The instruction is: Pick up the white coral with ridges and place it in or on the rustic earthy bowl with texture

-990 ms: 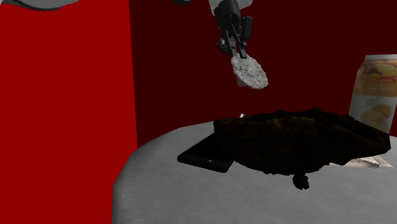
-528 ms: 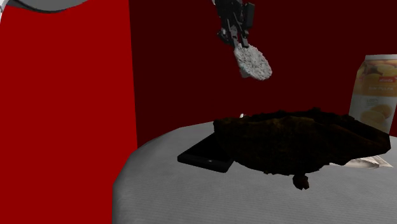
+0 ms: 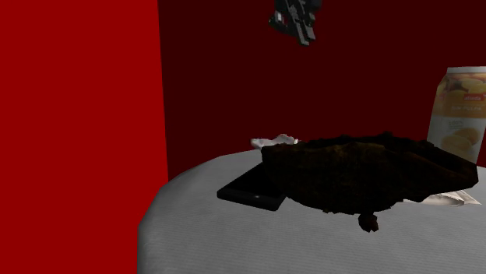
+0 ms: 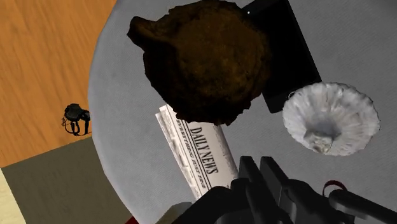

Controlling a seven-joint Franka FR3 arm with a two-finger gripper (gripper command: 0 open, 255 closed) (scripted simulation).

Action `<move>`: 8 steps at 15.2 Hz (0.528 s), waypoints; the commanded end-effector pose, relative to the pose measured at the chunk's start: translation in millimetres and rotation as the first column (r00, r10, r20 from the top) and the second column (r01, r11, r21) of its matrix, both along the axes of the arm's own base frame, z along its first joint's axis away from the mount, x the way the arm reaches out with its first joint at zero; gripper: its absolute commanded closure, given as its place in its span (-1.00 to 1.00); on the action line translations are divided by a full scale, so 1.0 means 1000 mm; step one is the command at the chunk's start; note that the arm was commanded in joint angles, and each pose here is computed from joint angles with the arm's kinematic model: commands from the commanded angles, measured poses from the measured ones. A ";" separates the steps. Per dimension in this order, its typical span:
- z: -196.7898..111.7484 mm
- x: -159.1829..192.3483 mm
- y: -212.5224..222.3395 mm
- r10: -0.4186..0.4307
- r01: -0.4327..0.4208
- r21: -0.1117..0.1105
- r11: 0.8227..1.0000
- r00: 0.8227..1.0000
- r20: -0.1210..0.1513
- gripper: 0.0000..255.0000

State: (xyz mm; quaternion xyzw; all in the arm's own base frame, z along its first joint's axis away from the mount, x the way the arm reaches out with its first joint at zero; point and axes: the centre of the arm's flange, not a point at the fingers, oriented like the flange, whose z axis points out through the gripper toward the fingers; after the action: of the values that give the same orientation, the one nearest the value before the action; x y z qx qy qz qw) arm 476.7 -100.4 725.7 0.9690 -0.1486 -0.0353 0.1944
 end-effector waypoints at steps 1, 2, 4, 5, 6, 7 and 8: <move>0.003 -0.020 -0.015 0.001 -0.001 0.001 1.000 1.000 0.000 1.00; 0.004 -0.031 -0.022 0.001 -0.001 0.001 1.000 1.000 0.000 1.00; 0.002 -0.023 -0.017 0.000 0.000 0.001 1.000 1.000 0.000 -1.00; -0.008 -0.019 -0.014 0.014 -0.014 0.018 1.000 1.000 0.000 -1.00; -0.018 -0.016 -0.010 0.028 -0.028 0.036 0.999 1.000 0.000 -1.00; -0.028 -0.012 -0.007 0.042 -0.041 0.053 0.998 0.999 0.000 -1.00; -0.038 -0.009 -0.003 0.055 -0.055 0.071 0.996 0.998 0.000 -1.00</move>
State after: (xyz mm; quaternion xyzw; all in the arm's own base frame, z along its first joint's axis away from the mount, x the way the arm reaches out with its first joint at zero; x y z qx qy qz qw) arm 464.9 -107.8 697.9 0.9767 -0.1269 -0.0362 0.1695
